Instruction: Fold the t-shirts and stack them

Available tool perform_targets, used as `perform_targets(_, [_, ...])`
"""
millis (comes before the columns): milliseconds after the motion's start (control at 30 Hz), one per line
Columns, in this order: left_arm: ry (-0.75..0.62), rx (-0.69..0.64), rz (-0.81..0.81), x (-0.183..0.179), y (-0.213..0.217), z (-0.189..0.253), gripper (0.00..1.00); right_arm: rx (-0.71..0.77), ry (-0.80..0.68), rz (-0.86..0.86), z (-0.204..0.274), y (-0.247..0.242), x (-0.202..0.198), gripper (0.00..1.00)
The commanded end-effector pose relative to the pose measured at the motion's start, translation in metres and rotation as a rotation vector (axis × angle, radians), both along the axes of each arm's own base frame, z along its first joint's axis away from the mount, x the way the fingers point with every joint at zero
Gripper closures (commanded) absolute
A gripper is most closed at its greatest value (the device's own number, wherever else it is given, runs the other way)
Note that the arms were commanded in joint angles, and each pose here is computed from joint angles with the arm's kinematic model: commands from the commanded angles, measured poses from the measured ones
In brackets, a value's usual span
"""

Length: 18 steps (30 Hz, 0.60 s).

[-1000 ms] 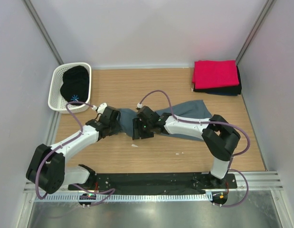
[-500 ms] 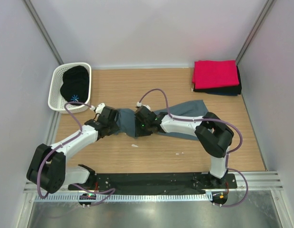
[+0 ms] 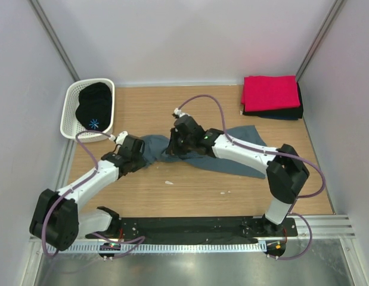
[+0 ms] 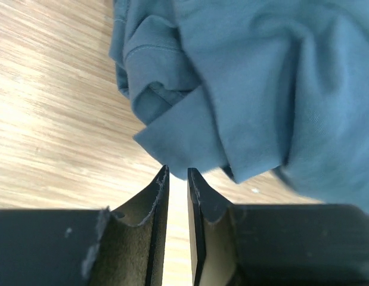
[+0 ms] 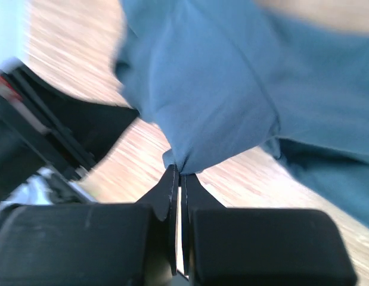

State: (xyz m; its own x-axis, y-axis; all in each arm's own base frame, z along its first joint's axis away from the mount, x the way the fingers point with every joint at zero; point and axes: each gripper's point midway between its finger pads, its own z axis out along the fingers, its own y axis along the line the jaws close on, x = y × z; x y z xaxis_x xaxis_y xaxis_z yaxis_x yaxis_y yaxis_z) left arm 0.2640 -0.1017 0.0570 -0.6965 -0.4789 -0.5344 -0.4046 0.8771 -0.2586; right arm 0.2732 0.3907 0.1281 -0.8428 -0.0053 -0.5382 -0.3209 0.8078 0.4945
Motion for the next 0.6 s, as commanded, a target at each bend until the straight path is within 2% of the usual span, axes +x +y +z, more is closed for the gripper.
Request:
perform_targets(0, [-0.075,-0.065,-0.024,0.004,-0.007,0.033,0.81,0.184,-0.049,-0.010,0.072,-0.005,0.020,0.99])
perform_targets(300, [-0.296,-0.381,-0.120,0.001,-0.048,0.104,0.63,0.288,-0.032,-0.044,0.080,-0.023,0.051,0.99])
perform_targets(433, [-0.370,-0.481,-0.166,0.013,-0.068,0.113,0.60,0.276,-0.048,-0.066,0.075,-0.035,0.075,0.99])
perform_targets(567, [-0.344,-0.504,-0.154,0.015,-0.079,0.094,0.59,0.234,-0.042,-0.092,0.055,-0.048,0.094,0.99])
